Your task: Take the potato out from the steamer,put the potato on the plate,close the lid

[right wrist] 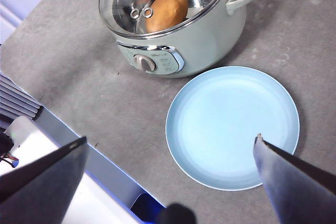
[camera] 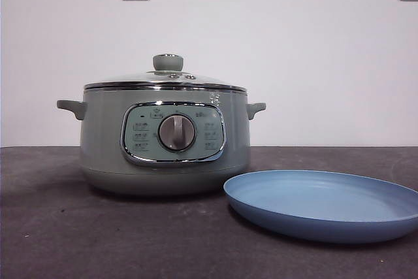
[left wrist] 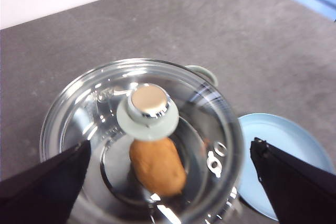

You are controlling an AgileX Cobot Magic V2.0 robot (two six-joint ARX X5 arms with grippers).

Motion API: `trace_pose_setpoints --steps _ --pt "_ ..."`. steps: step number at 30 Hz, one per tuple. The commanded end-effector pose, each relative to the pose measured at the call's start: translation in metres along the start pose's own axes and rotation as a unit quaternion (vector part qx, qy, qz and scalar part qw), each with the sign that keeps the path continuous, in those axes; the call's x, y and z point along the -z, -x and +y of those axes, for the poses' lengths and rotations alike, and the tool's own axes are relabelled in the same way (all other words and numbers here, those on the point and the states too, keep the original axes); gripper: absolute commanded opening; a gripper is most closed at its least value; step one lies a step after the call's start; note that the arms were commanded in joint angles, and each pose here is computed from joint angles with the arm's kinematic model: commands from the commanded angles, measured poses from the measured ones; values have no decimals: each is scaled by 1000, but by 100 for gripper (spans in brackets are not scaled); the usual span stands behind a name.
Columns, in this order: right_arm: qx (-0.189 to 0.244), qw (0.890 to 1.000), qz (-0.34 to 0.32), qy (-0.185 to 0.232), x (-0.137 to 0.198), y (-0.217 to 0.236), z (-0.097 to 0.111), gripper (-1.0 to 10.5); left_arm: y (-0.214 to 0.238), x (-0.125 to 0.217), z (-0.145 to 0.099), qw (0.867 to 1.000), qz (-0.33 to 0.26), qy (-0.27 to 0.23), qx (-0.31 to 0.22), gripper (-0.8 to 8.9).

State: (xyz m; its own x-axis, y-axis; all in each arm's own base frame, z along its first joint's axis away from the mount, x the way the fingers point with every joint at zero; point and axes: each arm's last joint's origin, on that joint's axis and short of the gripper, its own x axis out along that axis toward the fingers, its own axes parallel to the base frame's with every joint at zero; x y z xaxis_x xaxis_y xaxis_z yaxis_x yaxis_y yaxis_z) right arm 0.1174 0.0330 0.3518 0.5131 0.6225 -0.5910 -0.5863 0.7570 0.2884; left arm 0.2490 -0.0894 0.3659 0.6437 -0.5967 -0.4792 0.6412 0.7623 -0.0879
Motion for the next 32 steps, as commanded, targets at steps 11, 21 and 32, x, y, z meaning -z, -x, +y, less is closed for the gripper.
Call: trace_pose_setpoints --steps 11,21,32 --pt "1 1000 -6 4 -2 0 0 630 -102 -17 16 997 52 -48 3 627" --pt "2 1000 -6 4 -2 0 0 630 -136 -2 23 996 74 -43 8 627" --pt "2 1000 -9 6 -2 0 0 630 -140 1 18 995 88 -43 12 456"
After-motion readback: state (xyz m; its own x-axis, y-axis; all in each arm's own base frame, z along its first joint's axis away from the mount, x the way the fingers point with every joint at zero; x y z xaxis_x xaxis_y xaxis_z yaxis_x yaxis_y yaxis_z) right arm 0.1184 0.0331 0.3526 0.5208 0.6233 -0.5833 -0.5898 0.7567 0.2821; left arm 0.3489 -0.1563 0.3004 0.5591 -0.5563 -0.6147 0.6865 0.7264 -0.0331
